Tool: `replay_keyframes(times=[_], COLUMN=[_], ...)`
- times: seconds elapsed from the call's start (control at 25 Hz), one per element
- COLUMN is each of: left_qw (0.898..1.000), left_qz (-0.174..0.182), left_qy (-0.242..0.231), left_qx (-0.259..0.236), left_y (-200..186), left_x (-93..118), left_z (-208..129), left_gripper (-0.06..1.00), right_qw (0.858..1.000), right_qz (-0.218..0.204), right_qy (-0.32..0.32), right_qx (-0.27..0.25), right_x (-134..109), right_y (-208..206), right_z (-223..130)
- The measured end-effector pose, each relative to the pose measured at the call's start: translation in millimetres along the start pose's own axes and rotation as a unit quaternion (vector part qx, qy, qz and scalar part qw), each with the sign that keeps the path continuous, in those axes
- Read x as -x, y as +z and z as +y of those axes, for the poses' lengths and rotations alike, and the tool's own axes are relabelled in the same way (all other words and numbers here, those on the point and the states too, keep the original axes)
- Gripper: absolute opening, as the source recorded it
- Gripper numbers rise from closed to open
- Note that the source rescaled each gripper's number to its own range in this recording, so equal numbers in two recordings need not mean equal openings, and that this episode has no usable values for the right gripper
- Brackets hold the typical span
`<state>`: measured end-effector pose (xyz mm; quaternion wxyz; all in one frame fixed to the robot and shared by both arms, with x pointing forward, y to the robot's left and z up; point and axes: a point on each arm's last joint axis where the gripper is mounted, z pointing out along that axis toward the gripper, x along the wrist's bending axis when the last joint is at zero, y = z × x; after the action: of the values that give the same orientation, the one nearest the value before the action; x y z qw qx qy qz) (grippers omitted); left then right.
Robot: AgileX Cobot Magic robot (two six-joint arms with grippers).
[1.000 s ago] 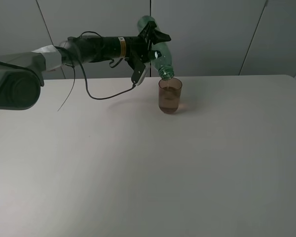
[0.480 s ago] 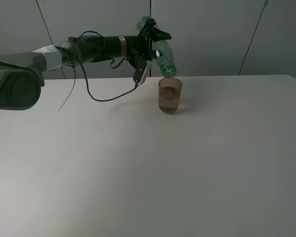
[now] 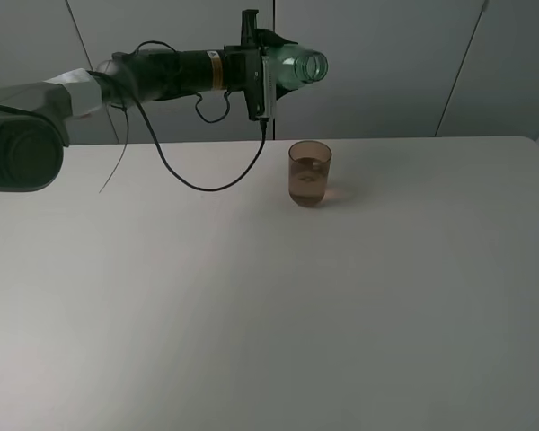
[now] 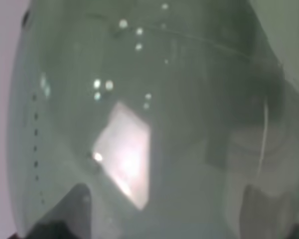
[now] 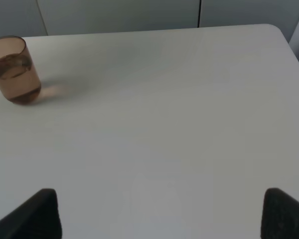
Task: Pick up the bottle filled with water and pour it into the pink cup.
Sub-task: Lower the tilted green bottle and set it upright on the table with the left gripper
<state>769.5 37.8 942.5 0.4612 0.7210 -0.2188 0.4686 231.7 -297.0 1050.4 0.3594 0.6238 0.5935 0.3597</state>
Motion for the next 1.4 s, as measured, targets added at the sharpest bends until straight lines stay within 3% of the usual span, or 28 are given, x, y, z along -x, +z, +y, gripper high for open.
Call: replay_keyframes(times=[0.08, 0.16, 0.2, 0.32, 0.4, 0.56, 0.8, 1.0, 1.16, 1.28, 1.4], left_qw=[0.992, 0.969, 0.952, 0.911, 0.892, 0.871, 0.849, 0.813, 0.798, 0.800, 0.813], left_qz=[-0.015, -0.018, -0.017, -0.012, -0.001, 0.032, 0.077, 0.143, 0.175, 0.199, 0.220], left_qy=[-0.122, -0.242, -0.300, -0.405, -0.445, -0.478, -0.512, -0.548, -0.548, -0.535, -0.507], left_qx=[-0.018, -0.039, -0.049, -0.069, -0.081, -0.104, -0.107, -0.135, -0.179, -0.187, -0.181], left_y=[-4.6, -10.0, -12.6, -24.5, -33.8, -62.6, -118.6, -177.5, -221.6, -244.3, -260.4], left_x=[1.2, 1.1, 1.5, -4.6, -8.7, -9.1, 10.2, 39.6, 68.2, 79.8, 80.7], left_z=[-7.9, -15.4, -18.8, -21.0, -20.2, -14.6, -6.8, -12.2, -15.0, -8.9, -3.2], left_gripper=[0.00, 0.00, 0.00, 0.00, 0.00, 0.00, 0.00, 0.00, 0.00, 0.00, 0.00], right_qw=[1.000, 1.000, 1.000, 1.000, 1.000, 1.000, 1.000, 1.000, 1.000, 1.000, 1.000], right_qz=[0.000, 0.000, 0.000, 0.000, 0.000, 0.000, 0.000, 0.000, 0.000, 0.000, 0.000], right_qy=[0.000, 0.000, 0.000, 0.000, 0.000, 0.000, 0.000, 0.000, 0.000, 0.000, 0.000], right_qx=[0.000, 0.000, 0.000, 0.000, 0.000, 0.000, 0.000, 0.000, 0.000, 0.000, 0.000], right_x=[0.0, 0.0, 0.0, 0.0, 0.0, 0.0, 0.0, 0.0, 0.0, 0.0, 0.0], right_y=[0.0, 0.0, 0.0, 0.0, 0.0, 0.0, 0.0, 0.0, 0.0, 0.0, 0.0], right_z=[0.0, 0.0, 0.0, 0.0, 0.0, 0.0, 0.0, 0.0, 0.0, 0.0, 0.0])
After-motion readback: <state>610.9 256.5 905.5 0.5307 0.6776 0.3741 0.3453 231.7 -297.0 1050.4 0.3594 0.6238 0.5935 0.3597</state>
